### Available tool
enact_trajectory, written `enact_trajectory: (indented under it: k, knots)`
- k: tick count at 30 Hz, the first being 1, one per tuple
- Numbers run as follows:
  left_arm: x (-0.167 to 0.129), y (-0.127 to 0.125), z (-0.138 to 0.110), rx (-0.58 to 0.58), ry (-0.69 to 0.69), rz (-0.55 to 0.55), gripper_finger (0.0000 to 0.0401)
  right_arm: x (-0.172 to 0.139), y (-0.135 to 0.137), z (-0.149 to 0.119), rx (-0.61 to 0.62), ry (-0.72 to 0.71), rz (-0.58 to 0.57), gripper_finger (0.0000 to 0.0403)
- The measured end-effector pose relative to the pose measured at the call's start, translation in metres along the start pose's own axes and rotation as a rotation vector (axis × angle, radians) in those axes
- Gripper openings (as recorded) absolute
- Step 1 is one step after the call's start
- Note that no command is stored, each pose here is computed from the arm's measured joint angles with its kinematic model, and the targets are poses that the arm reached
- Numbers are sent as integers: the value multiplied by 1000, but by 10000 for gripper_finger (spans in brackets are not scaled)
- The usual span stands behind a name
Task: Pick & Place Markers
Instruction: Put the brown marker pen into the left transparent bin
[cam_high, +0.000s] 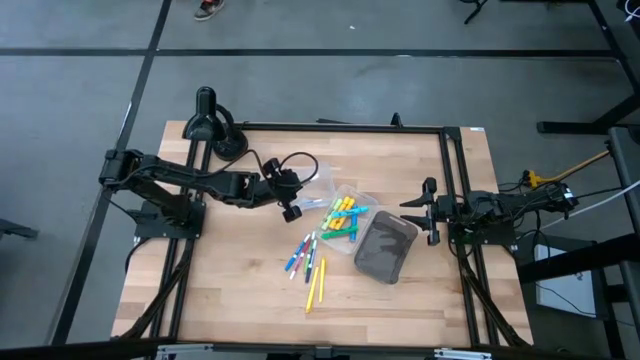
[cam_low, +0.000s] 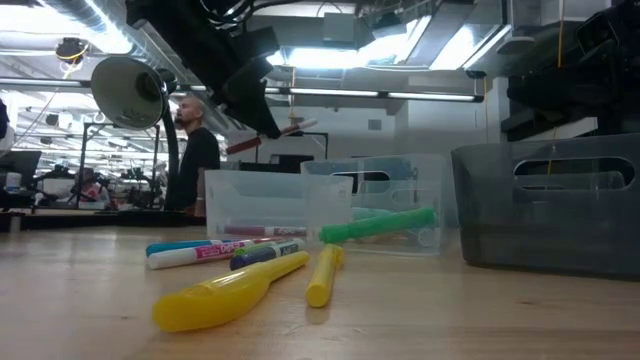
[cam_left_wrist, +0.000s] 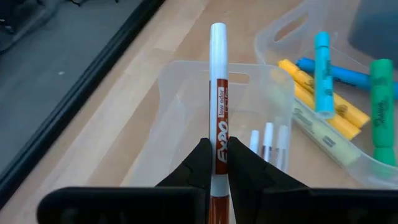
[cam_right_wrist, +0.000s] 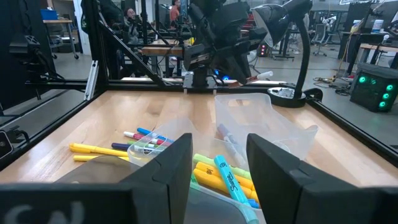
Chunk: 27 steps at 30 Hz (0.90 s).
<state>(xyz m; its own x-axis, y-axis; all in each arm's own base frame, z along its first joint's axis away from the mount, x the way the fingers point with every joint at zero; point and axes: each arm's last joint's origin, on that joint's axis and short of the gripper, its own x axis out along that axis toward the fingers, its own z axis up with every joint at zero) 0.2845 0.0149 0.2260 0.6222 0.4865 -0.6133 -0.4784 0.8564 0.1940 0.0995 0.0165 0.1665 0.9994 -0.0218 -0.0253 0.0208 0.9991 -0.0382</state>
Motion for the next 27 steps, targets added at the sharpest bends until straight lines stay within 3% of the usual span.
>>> enact_trajectory:
  k: [7, 18, 27]
  knots:
    - [4, -2, -3, 11, 17, 8, 27, 0, 0, 0, 0, 0, 0, 152]
    - [33, -9, -20, 68, 117, 89, 29, 0, 0, 0, 0, 0, 0, 152]
    - [37, -9, -21, 73, 109, 137, 58, 0, 0, 0, 0, 0, 0, 152]
